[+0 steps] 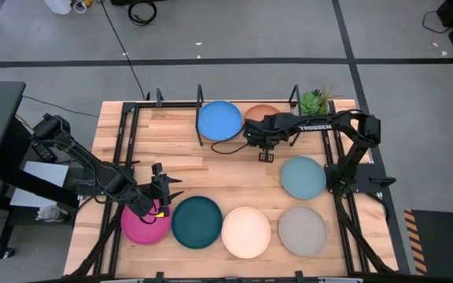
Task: Place and stack plates onto a shelf
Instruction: Put the brown plate on the shelf, then stack the light blue plate on top of the brown plate on the shelf
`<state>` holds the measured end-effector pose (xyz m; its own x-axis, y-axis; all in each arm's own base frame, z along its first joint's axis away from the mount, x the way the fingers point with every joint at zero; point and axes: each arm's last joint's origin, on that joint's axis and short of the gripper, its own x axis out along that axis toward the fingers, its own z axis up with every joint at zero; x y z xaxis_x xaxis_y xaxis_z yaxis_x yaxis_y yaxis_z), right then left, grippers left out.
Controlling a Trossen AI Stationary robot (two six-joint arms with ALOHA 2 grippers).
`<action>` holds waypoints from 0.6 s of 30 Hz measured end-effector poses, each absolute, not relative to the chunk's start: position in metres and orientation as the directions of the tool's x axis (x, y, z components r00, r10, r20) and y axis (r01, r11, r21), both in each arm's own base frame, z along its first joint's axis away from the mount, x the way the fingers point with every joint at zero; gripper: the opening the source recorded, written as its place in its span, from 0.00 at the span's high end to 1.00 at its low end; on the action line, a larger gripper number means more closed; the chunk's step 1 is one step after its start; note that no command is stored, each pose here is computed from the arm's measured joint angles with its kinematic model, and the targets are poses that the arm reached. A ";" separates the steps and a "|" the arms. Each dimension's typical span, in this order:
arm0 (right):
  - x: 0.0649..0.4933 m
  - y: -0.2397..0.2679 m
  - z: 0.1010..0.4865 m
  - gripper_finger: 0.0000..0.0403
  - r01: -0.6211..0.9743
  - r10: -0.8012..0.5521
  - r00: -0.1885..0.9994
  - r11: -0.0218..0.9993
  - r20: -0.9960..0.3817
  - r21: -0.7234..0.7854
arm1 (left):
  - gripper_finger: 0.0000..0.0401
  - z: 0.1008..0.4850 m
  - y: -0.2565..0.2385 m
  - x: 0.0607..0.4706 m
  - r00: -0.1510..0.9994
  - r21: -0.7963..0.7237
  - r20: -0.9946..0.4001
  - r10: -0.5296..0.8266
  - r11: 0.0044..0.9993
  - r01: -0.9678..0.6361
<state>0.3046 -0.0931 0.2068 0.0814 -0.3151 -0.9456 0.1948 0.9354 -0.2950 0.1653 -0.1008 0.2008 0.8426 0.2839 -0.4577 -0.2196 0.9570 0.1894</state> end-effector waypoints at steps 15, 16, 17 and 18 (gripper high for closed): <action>0.309 -0.004 0.214 0.86 0.175 -0.244 0.102 0.959 -0.964 -0.224 | 0.55 0.192 -0.076 0.165 0.734 0.287 -0.498 0.463 0.886 -0.364; 0.307 0.002 0.212 0.86 0.203 -0.231 0.090 0.957 -0.969 -0.209 | 0.55 0.192 -0.075 0.165 0.732 0.287 -0.498 0.465 0.885 -0.367; 0.305 0.006 0.211 0.86 0.237 -0.216 0.075 0.952 -0.974 -0.193 | 0.55 0.192 -0.075 0.166 0.732 0.286 -0.497 0.466 0.885 -0.368; 0.302 0.011 0.208 0.85 0.272 -0.199 0.054 0.946 -0.978 -0.177 | 0.55 0.192 -0.075 0.166 0.732 0.286 -0.497 0.466 0.885 -0.368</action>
<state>0.3018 0.0107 0.2082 0.0540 -0.1991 -0.9785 0.2720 0.9458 -0.1774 0.1656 -0.0754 0.1919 0.7320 0.4656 -0.4974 -0.3684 0.8846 0.2859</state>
